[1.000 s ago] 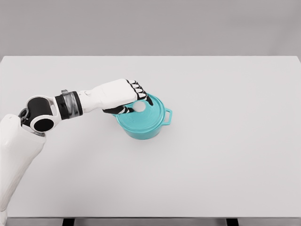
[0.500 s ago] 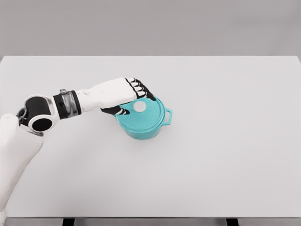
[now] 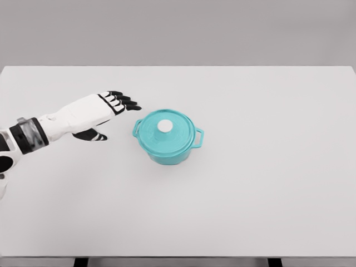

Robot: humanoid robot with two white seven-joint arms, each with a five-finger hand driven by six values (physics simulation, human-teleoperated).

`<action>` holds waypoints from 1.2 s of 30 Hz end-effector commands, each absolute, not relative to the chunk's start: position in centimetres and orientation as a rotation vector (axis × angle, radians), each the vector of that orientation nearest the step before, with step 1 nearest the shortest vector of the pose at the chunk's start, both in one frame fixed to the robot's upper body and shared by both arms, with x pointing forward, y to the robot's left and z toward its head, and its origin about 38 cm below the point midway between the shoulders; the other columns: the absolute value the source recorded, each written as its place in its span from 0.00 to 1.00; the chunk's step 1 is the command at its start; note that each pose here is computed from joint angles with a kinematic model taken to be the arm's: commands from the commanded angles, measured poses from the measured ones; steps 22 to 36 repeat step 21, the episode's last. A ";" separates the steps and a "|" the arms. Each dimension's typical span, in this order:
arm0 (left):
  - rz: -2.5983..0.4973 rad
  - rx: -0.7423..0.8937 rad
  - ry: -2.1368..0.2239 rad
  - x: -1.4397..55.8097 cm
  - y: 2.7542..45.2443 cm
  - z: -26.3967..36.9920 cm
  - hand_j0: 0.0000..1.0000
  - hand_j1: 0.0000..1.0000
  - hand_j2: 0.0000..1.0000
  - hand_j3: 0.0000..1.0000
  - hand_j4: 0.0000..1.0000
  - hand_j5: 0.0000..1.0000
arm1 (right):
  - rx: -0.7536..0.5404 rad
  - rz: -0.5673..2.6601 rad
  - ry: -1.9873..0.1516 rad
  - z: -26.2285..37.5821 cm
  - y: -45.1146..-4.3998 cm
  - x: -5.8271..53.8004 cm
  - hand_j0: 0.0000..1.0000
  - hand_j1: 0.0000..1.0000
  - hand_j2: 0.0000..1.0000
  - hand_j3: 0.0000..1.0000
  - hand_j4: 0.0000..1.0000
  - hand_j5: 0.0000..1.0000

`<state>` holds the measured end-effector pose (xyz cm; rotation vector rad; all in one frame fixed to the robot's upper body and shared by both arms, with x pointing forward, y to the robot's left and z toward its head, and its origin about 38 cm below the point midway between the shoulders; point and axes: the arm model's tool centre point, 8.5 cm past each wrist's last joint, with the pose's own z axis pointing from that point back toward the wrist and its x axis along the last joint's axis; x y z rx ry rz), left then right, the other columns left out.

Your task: Cover the pot with left arm

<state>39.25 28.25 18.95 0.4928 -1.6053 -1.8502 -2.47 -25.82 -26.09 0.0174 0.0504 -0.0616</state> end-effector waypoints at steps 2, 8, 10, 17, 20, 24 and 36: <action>-1.616 0.734 -1.565 38.8 37.4 22.5 1.00 1.00 1.00 1.00 1.00 1.00 | 0.017 -0.062 0.049 -26.1 -25.8 -2.4 1.00 1.00 1.00 1.00 1.00 1.00; -1.439 0.722 -1.426 36.1 43.7 18.3 1.00 1.00 1.00 1.00 1.00 1.00 | 0.017 -0.062 0.049 -26.1 -25.8 -2.4 1.00 1.00 1.00 1.00 1.00 1.00; -1.448 0.721 -1.427 36.1 43.4 18.3 1.00 1.00 1.00 1.00 1.00 1.00 | 0.017 -0.062 0.049 -26.1 -25.8 -2.4 1.00 1.00 1.00 1.00 1.00 1.00; -1.461 0.692 -1.446 36.6 42.2 17.9 1.00 1.00 1.00 1.00 1.00 1.00 | 0.018 -0.062 0.051 -26.1 -25.8 -2.5 1.00 1.00 1.00 1.00 1.00 1.00; -1.463 0.689 -1.448 36.6 42.0 17.8 1.00 1.00 1.00 1.00 1.00 1.00 | 0.017 -0.062 0.049 -26.1 -25.8 -2.4 1.00 1.00 1.00 1.00 1.00 1.00; -1.463 0.690 -1.449 36.7 42.0 17.9 1.00 1.00 1.00 1.00 1.00 1.00 | 0.017 -0.062 0.049 -26.1 -25.8 -2.4 1.00 1.00 1.00 1.00 1.00 1.00; -1.463 0.690 -1.449 36.7 42.0 17.9 1.00 1.00 1.00 1.00 1.00 1.00 | 0.017 -0.062 0.049 -26.1 -25.8 -2.4 1.00 1.00 1.00 1.00 1.00 1.00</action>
